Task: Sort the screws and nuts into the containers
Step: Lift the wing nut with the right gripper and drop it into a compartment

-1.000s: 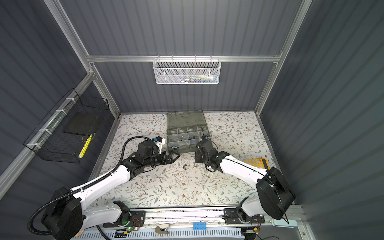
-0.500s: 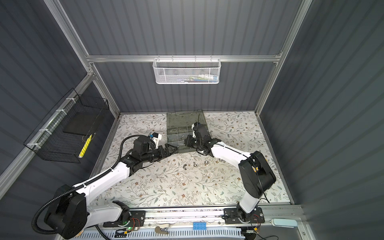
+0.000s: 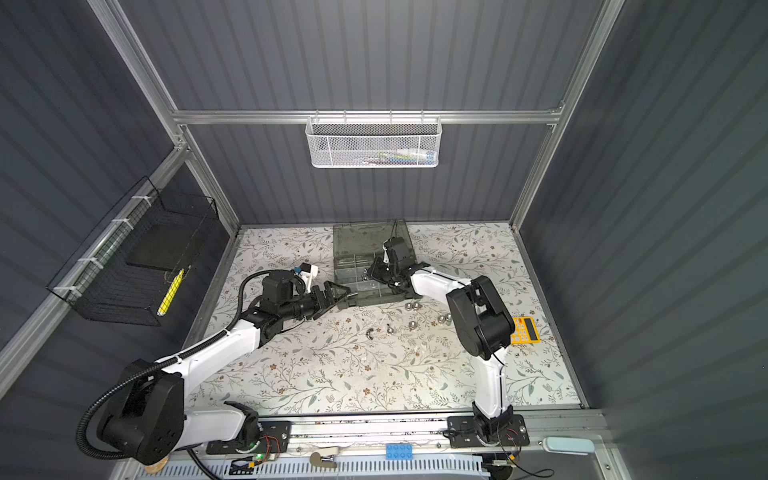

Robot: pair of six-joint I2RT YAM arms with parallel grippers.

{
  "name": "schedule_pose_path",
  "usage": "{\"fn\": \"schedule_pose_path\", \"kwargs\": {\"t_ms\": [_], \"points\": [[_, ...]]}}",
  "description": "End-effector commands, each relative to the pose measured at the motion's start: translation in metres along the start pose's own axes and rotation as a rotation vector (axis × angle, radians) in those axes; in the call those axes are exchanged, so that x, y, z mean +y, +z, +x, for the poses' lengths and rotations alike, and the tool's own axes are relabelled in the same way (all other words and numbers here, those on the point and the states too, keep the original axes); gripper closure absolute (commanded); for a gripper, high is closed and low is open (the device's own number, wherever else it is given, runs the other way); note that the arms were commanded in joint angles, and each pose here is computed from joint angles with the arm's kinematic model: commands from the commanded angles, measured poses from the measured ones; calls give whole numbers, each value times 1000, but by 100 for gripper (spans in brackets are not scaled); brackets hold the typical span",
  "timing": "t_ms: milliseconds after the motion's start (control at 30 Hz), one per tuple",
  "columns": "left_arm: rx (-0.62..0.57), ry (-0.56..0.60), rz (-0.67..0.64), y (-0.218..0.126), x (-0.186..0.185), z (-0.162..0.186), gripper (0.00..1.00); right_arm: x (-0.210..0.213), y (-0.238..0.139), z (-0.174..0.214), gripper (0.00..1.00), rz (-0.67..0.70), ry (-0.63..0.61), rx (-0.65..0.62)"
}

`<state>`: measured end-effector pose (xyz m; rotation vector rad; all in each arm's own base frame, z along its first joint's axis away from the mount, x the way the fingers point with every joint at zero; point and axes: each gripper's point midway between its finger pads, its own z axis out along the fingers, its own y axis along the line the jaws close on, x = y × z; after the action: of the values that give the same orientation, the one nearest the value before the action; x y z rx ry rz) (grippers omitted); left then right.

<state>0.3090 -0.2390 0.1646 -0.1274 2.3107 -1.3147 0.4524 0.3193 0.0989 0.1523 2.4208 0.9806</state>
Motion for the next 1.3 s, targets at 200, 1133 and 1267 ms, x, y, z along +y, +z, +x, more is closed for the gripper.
{"fn": "schedule_pose_path", "kwargs": {"t_ms": [200,1133,1267], "points": [[54,19,-17,5,7,6,0,-6,20,-1,91,25,6,36],[231,73,-162,-12,27,45,0,36,-56,-23,56,80,-30,28],[269,126,-206,-11,32,54,0,33,-84,-15,51,97,-46,8]]}}
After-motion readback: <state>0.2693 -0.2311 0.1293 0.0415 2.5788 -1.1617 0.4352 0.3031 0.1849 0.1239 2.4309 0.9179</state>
